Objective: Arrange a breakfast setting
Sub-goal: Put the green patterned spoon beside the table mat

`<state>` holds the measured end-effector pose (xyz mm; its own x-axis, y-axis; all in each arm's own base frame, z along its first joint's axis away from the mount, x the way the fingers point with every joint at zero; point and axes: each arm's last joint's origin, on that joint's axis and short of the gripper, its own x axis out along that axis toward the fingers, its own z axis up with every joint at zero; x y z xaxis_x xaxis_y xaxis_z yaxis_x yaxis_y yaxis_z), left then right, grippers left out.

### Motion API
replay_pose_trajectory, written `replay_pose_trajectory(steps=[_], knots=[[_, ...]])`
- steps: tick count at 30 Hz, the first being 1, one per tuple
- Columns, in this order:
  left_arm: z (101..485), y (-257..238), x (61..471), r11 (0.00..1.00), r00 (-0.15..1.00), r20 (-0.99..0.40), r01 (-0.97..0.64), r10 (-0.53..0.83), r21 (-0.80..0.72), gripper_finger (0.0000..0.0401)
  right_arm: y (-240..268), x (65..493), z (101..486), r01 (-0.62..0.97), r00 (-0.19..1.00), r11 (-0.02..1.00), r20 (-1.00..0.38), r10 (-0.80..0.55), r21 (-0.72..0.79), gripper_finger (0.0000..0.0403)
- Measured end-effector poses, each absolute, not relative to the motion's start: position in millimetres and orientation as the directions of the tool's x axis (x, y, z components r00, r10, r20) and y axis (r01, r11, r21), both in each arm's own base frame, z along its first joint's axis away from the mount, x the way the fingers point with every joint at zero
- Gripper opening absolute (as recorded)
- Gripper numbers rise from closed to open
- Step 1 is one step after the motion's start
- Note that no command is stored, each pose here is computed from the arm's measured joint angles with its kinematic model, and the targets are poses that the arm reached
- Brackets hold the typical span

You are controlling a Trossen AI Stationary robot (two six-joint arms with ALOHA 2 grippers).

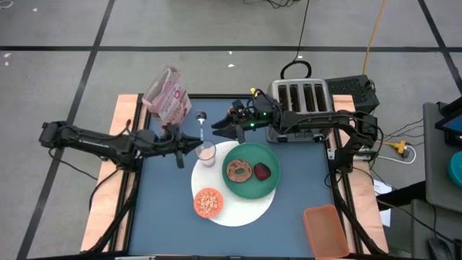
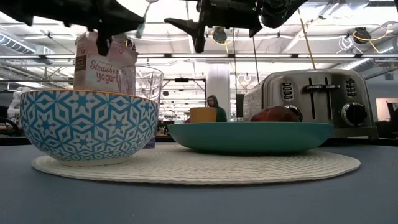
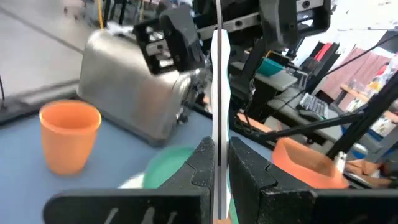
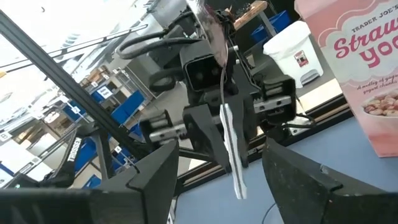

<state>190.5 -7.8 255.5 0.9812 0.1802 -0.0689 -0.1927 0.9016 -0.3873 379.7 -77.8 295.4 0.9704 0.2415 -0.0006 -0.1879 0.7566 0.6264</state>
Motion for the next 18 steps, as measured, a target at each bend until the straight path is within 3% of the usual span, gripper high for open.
replay_pose_trajectory(steps=[9,18], knots=[[259.0,-25.7,158.7,0.807,0.988,-0.141,-0.136,0.066,-0.575,0.0028,-77.7,379.7,294.6,-0.183,0.97,0.755,-0.008,0.242,0.629,0.0222],[255.0,-52.5,145.8,0.696,0.982,-0.177,-0.173,0.066,-0.697,0.0028,-77.7,379.7,294.6,-0.183,0.97,0.755,-0.008,0.242,0.63,0.0222]])
